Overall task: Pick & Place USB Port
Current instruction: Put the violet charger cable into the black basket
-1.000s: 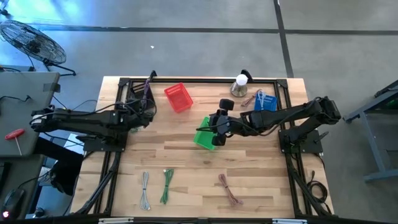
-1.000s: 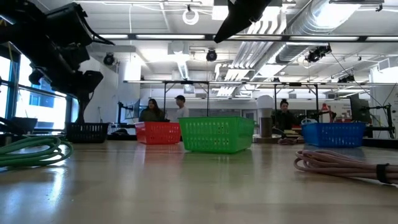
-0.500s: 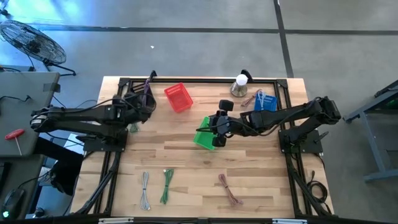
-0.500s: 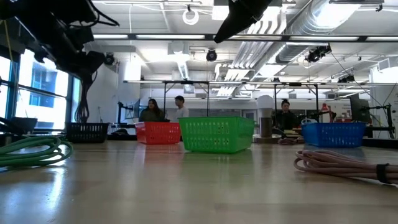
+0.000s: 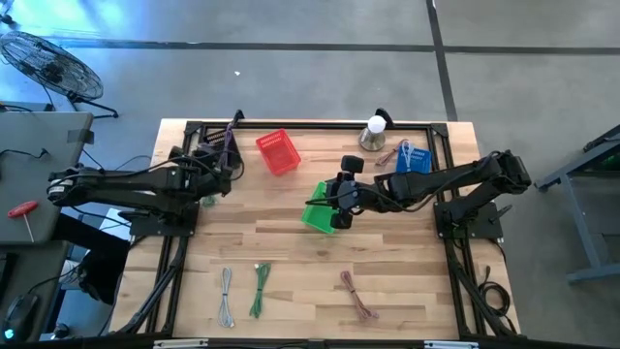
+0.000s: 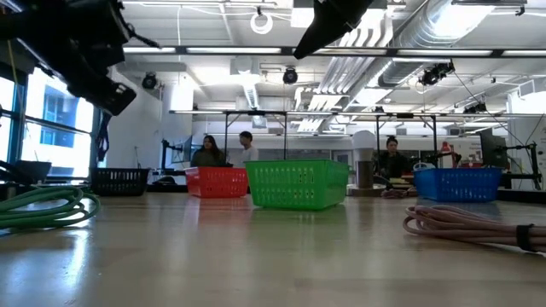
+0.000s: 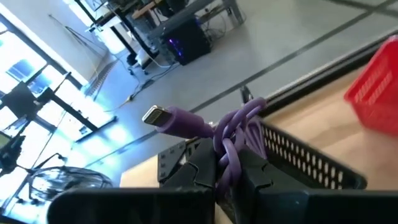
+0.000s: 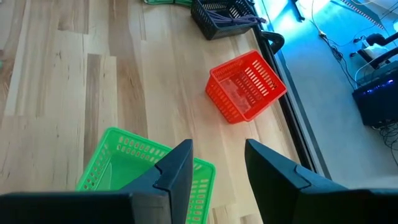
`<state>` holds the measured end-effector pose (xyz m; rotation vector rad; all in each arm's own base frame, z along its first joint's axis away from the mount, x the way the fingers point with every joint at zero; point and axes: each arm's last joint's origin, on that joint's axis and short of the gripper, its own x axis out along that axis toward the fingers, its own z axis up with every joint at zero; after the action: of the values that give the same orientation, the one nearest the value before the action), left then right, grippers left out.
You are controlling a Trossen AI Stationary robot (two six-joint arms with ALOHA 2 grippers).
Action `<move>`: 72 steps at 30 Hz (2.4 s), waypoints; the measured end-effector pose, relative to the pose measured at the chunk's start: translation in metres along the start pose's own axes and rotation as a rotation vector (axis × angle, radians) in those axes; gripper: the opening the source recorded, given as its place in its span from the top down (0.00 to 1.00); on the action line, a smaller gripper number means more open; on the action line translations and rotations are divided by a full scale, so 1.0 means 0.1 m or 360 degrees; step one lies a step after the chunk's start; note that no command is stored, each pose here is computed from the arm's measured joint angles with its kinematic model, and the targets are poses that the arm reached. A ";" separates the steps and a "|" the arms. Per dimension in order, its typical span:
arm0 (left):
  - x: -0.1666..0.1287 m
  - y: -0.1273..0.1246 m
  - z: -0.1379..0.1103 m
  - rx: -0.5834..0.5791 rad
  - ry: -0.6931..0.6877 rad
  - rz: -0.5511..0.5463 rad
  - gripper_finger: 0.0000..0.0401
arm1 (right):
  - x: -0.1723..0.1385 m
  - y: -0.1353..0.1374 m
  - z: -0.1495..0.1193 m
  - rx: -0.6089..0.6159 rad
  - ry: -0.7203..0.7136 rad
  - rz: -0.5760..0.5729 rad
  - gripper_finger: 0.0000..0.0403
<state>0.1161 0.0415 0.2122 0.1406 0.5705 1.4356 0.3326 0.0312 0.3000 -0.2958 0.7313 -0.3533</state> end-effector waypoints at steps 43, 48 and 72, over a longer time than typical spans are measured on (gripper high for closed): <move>0.44 -0.20 0.07 0.0163 0.0043 -0.0104 0.97 | 0.00 0.00 0.02 0.0048 -0.0031 0.0010 0.66; 0.51 -0.31 0.03 0.0275 0.0082 -0.0094 0.97 | 0.00 0.00 0.02 0.0052 -0.0028 0.0012 0.66; 0.62 -0.50 -0.11 0.0466 0.0201 -0.0058 0.80 | 0.00 0.01 0.01 0.0043 -0.0010 0.0040 0.66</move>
<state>0.1574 0.0908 0.1636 0.2714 0.8822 1.3255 0.3333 0.0318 0.3000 -0.2619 0.7228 -0.3380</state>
